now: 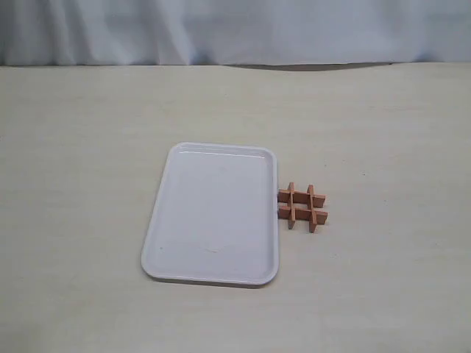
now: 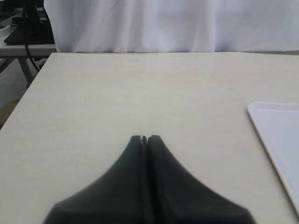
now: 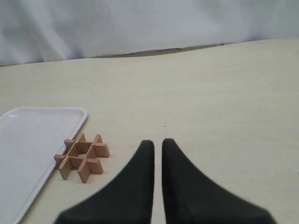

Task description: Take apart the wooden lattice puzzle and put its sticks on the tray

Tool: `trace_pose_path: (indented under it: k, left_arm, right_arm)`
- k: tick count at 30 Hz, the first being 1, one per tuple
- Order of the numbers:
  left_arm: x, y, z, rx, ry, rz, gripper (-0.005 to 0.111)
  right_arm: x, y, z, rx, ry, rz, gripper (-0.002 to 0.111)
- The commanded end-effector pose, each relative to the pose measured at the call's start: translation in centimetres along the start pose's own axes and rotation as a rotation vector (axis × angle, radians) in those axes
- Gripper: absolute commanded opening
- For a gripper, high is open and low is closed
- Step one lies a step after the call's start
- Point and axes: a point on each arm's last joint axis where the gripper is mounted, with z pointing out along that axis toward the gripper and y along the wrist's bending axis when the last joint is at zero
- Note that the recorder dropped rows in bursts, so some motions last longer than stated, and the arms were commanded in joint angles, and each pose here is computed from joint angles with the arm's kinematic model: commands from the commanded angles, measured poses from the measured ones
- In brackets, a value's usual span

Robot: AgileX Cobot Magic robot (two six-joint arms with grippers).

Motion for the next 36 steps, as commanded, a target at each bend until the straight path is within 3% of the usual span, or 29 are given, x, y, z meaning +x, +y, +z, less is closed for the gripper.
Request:
trace_pose_path:
  k: [1,9,19,27,30,36]
  left_arm:
    - [0.0,0.0,0.0,0.008,-0.005,0.004,0.000]
    - [0.0,0.0,0.0,0.008,-0.005,0.004,0.000]
    - [0.0,0.0,0.0,0.008,-0.005,0.004,0.000]
    - [0.0,0.0,0.0,0.008,-0.005,0.004,0.000]
    - [0.0,0.0,0.0,0.008,-0.005,0.004,0.000]
    - [0.0,0.0,0.0,0.008,-0.005,0.004,0.000]
  right_arm:
    - [0.1,0.0,0.0,-0.003,0.000,-0.006,0.006]
    - [-0.1,0.0,0.0,-0.002,-0.024,-0.017,0.006]
    - [-3.7,0.3,-0.8,-0.031,-0.431,-0.016,0.006]
    - [-4.6,0.3,-1.3,-0.042,-0.547,-0.001,0.006]
    - [-5.0,0.2,-1.6,-0.058,-0.592,0.115,0.006]
    - [-5.1,-0.4,-1.7,-0.130,-0.609,0.532,0.006]
